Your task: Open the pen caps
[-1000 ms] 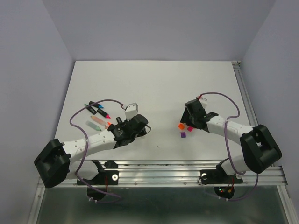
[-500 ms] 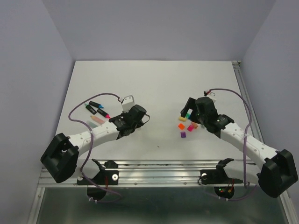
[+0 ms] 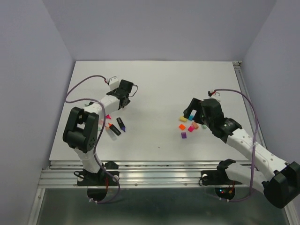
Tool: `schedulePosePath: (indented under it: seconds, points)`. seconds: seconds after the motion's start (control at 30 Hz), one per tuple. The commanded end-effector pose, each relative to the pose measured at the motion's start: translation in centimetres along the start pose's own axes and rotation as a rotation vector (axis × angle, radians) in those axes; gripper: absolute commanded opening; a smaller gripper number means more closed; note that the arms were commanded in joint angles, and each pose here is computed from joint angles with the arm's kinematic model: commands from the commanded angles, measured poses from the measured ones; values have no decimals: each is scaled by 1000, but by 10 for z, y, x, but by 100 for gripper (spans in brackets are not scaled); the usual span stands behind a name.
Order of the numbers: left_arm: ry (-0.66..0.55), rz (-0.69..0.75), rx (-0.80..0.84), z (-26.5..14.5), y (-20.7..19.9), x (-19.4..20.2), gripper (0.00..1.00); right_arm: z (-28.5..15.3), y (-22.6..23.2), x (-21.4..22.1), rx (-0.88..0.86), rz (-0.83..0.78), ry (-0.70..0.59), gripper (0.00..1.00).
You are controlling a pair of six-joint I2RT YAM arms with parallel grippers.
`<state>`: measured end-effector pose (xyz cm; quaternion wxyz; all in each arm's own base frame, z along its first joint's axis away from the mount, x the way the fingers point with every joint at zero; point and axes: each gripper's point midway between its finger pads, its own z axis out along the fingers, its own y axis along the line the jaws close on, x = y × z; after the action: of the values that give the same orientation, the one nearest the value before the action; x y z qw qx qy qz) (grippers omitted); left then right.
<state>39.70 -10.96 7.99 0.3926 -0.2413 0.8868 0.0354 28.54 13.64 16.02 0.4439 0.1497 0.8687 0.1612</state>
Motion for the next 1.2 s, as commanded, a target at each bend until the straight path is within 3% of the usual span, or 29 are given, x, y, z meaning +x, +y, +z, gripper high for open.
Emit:
schedulePosePath:
  seconds: [0.0, 0.27, 0.33, 0.43, 0.47, 0.57, 0.67, 0.7, 0.73, 0.77, 1.03, 1.17]
  points:
    - [-8, 22, -113, 24, 27, -25, 0, -2, -10, 1, 26, -33, -13, 100]
    - [24, 35, -178, 48, 46, -31, 0, -1, -18, 8, 48, -26, -9, 100]
    - [31, 21, -196, 50, 55, -30, 4, -1, -18, 7, 50, -24, -9, 100]
    - [44, 10, -200, 48, 60, -26, 21, -3, -17, 6, 48, -19, -7, 100]
    - [51, 14, -200, 46, 62, -23, 31, -2, -16, 6, 48, -17, -5, 100]
    - [45, 4, -181, 39, 62, -27, 37, -4, -16, 5, 48, -9, -5, 100]
    - [25, -13, -145, 25, 59, -35, 51, -6, -16, 5, 45, 4, -4, 100]
    - [21, -17, -137, 20, 60, -37, 60, -7, -15, 6, 41, 4, -1, 100]
    - [16, -25, -121, 15, 58, -40, 84, -8, -14, 6, 37, 7, 4, 100]
    - [-7, -34, -96, 5, 56, -50, 99, -8, -14, 7, 37, 11, 6, 100]
    - [-125, -153, 87, -73, 59, -82, 99, -18, -22, -2, 73, 47, -35, 100]
    - [-281, -298, 187, -133, 83, -101, 99, -23, -35, 0, 129, 50, -36, 100]
